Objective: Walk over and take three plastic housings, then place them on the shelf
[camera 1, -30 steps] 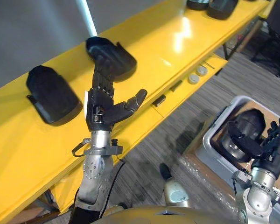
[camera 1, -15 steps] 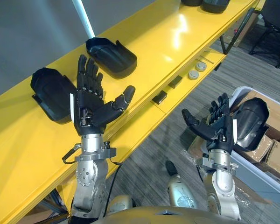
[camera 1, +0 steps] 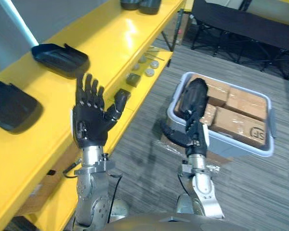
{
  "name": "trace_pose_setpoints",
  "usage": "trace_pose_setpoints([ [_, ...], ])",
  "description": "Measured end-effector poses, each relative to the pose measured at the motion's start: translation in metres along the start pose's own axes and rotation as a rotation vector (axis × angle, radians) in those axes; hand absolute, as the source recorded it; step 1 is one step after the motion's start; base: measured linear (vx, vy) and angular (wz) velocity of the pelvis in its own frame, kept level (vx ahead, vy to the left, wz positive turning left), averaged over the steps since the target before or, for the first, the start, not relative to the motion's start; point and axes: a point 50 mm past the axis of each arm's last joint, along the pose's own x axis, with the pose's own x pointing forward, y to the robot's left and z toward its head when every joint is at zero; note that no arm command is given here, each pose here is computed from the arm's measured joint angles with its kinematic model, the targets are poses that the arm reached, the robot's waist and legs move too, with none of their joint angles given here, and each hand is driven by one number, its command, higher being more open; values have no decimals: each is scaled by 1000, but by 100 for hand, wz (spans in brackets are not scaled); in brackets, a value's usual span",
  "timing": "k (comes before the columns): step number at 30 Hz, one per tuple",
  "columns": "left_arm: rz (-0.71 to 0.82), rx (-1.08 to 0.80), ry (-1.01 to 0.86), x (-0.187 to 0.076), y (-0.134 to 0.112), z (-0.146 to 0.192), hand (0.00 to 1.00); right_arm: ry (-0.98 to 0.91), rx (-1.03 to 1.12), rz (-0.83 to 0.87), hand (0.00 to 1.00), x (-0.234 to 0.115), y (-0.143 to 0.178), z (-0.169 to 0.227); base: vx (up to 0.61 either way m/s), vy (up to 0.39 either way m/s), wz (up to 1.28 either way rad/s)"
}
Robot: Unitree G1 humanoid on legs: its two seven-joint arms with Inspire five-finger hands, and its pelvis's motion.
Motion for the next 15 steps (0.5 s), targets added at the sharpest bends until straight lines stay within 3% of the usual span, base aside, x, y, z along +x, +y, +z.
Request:
trace_pose_setpoints([
  [2, 33, -152, 94, -5, -3, -20, 100, 13, -61, 17, 100, 3, -12, -1, -44, -408, -86],
  [5, -10, -222, 193, -11, -15, -37, 100, 87, -168, -9, 100, -6, -44, -9, -4, -235, -57],
  [8, -77, -233, 173, -8, -23, -34, 100, 94, -195, -52, 100, -16, -61, -5, -38, -14, -74],
  [15, -137, -197, 136, -3, -22, -28, 100, 93, -171, -9, 100, 0, -55, -5, -82, 86, -13],
])
